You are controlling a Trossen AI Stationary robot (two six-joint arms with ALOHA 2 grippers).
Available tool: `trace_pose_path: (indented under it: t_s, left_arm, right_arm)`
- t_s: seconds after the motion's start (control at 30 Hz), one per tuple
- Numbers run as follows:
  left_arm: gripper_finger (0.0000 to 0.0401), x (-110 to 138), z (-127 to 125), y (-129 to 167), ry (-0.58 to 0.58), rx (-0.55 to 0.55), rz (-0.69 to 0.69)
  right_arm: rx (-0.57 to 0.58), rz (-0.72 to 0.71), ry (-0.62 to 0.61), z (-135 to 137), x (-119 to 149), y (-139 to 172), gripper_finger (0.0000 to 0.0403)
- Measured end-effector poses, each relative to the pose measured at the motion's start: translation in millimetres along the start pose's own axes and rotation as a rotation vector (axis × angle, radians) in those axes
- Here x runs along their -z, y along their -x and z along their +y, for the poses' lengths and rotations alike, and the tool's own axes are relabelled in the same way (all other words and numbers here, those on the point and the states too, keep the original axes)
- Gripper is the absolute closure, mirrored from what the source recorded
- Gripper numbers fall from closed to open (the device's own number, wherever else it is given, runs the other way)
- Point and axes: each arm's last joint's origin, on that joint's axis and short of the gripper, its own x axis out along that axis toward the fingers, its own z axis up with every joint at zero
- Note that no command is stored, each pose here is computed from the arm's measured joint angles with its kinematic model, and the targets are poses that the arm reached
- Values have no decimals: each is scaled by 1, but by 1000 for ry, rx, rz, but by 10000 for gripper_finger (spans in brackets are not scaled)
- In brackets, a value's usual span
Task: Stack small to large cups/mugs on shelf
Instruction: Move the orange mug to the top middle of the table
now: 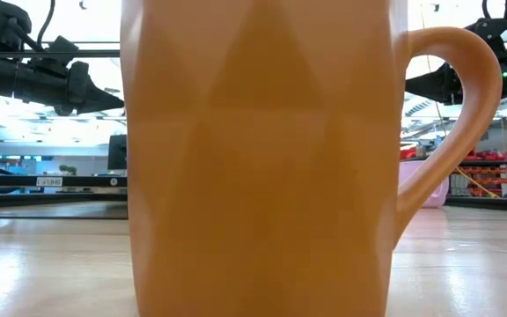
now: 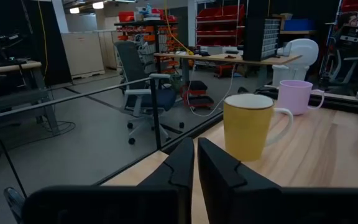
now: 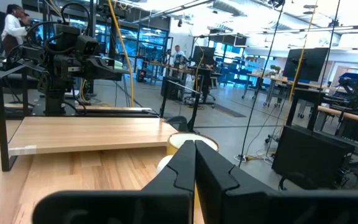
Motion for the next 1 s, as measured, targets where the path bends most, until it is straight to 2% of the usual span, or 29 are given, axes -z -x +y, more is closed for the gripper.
trace_pose_path:
  t_s: [0.17, 0.27, 0.4, 0.57, 0.63, 0.87, 1.0]
  left_arm:
    - [365, 0, 0, 0, 45, 0, 0]
    - [366, 0, 0, 0, 146, 1, -1]
    - [373, 0, 0, 0, 300, 2, -1]
    - [375, 0, 0, 0, 464, 1, -1]
    - [373, 0, 0, 0, 499, 1, -2]
    - [371, -3, 0, 0, 557, 7, -28]
    - [377, -3, 0, 0, 557, 7, -30]
  right_arm:
    - [0, 0, 0, 0, 0, 0, 391]
    - [0, -2, -32, 0, 0, 0, 391]
    - [0, -4, -208, 0, 0, 0, 391]
    - [-1, -9, -516, 0, -1, 0, 391]
    - [-3, -21, -576, 0, -2, 0, 391]
    - [-14, -114, -617, -2, -11, 1, 391]
    - [-13, -109, -615, -2, -10, 1, 391]
